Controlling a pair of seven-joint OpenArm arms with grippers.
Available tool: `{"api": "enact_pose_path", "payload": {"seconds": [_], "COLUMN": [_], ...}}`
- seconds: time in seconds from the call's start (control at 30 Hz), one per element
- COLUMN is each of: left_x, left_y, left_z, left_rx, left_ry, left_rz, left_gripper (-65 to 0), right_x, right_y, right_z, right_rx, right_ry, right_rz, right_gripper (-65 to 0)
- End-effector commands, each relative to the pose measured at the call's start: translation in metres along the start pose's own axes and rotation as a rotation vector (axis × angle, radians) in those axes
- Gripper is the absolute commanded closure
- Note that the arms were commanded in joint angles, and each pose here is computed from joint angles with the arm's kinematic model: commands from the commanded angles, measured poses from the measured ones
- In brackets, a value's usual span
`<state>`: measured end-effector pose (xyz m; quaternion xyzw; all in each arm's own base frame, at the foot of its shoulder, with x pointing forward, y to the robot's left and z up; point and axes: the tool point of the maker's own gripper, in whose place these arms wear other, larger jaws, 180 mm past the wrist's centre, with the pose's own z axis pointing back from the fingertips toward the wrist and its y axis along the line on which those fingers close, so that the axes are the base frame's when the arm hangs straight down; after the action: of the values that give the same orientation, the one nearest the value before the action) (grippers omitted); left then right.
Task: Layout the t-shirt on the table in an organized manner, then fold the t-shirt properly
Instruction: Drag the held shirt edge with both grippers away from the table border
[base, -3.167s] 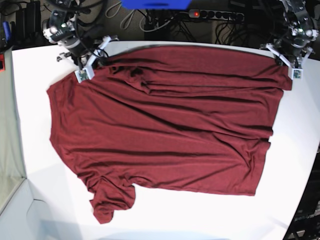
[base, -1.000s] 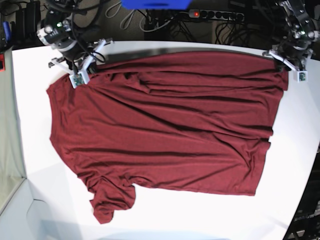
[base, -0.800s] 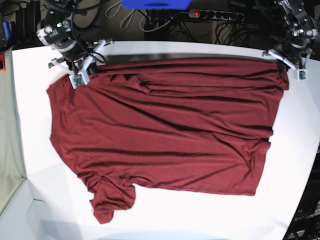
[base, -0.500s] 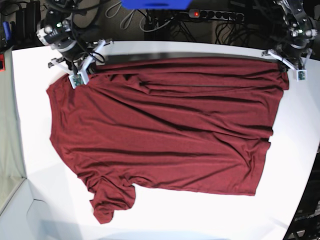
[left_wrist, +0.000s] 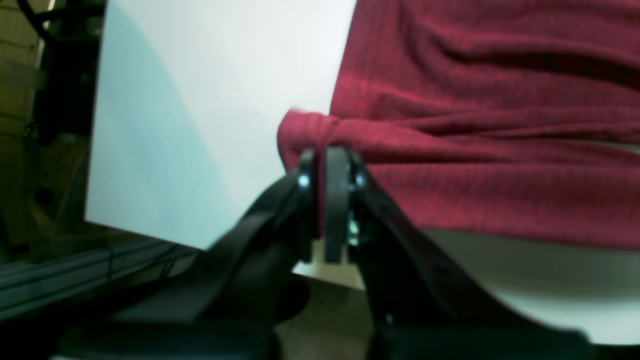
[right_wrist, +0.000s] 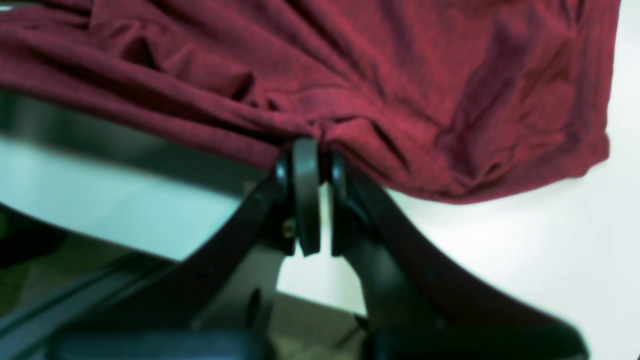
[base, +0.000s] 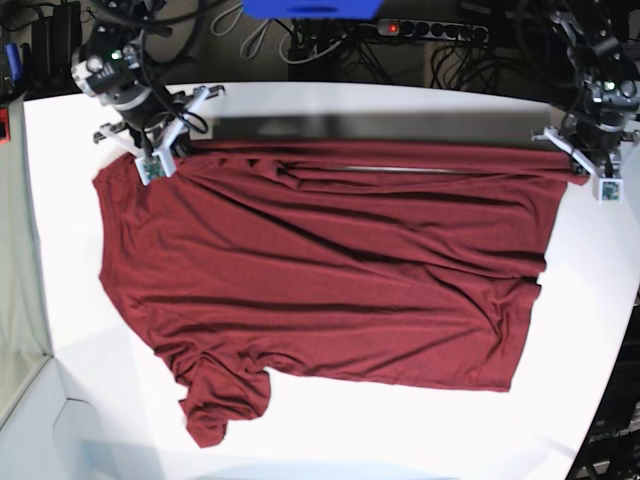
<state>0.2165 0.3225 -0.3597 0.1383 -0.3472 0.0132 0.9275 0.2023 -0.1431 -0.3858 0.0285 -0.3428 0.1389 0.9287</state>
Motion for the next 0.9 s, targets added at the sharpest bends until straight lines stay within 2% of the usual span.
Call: {"api": "enact_pose_path", "payload": {"seconds": [0.0,0.27,0.53,0.73,0.87], "left_x": [0.020,0.070,0.113,0.103,0.089], "left_y": [0.009,0.011,-0.030,-0.050,-0.046], "left_z": [0.003,0.001,-0.008,-0.033,-0.049], "left_rx": [0.030,0.043,-0.050,-0.115,-0.089], "left_ry": [-0.047,-0.131,-0.195,-0.130,-0.059], "left_rz": [-0.010,0.024,-0.030,-0.026,-0.041], "left_gripper": [0.0,0.0,0.0,0.0,0.0], "right_x": [0.014,0.031,0.054,0.074,0.075], "right_y": [-0.002,-0.016,-0.026,-0.035,-0.040], "right_z": [0.003,0.002,-0.002,-0.003,-0.015], "right_rx": [-0.004,-0.034,-0.054,-0.069,-0.058], "right_ry": [-0.051,-0.084,-0.133,-0.174,-0.162], "right_rz": [0.006,0.024,0.044,0.074,0.064], "right_gripper": [0.0,0.0,0.0,0.0,0.0]}}
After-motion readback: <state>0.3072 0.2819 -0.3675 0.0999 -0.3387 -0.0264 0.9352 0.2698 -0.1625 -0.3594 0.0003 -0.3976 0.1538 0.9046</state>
